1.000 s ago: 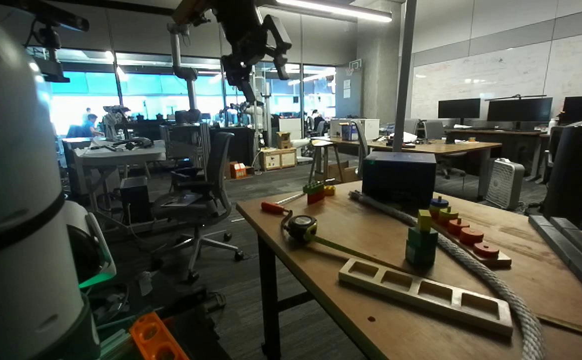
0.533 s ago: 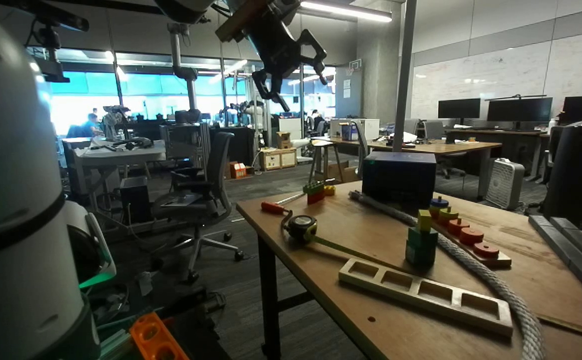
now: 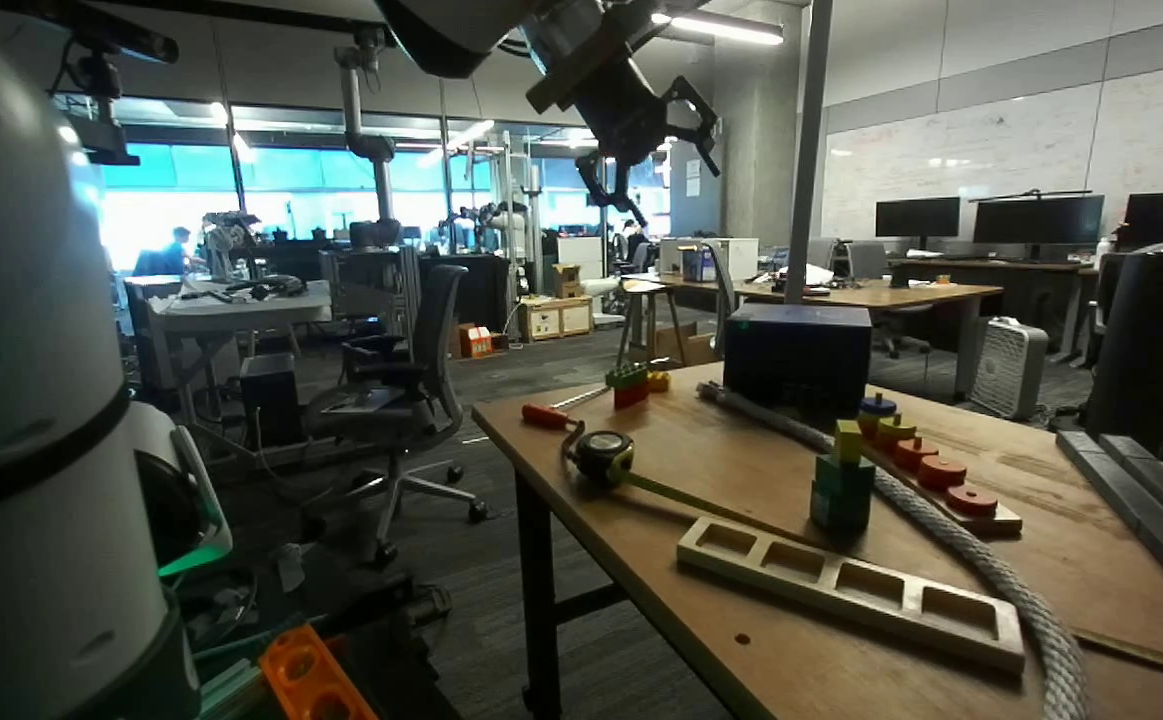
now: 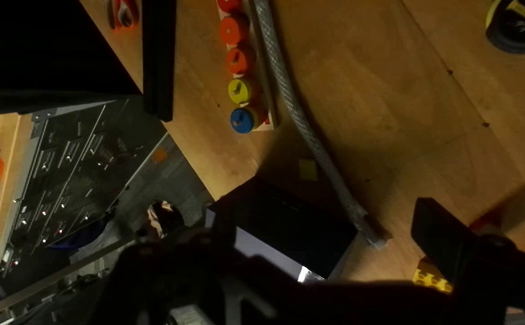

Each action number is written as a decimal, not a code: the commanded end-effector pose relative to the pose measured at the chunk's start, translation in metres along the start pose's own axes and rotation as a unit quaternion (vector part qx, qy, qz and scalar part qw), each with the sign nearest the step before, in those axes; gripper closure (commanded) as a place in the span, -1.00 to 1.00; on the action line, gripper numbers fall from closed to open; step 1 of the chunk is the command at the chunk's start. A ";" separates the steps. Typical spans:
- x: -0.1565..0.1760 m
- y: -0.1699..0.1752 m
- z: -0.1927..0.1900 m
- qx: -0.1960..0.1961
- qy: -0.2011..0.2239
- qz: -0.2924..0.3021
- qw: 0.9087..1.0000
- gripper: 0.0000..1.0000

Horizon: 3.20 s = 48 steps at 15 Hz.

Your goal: Remove the round blue and yellow blocks from the wooden board and put them on the table

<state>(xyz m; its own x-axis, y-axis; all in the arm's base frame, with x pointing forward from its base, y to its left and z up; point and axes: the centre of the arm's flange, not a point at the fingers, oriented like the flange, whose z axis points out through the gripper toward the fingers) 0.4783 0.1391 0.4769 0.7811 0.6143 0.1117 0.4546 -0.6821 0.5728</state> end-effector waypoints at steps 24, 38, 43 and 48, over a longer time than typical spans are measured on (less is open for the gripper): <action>0.058 0.158 0.293 0.210 -0.085 -0.014 0.974 -1.00; 0.054 0.168 0.346 0.305 -0.067 -0.010 0.950 -1.00; 0.053 0.167 0.348 0.325 -0.064 -0.004 0.943 -1.00; 0.047 0.166 0.357 0.336 -0.068 -0.001 0.940 -1.00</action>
<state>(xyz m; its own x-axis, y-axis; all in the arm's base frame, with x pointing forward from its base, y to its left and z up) 0.7315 -0.0801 0.2862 0.8094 0.5861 -0.0372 0.5849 -0.8102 -0.0381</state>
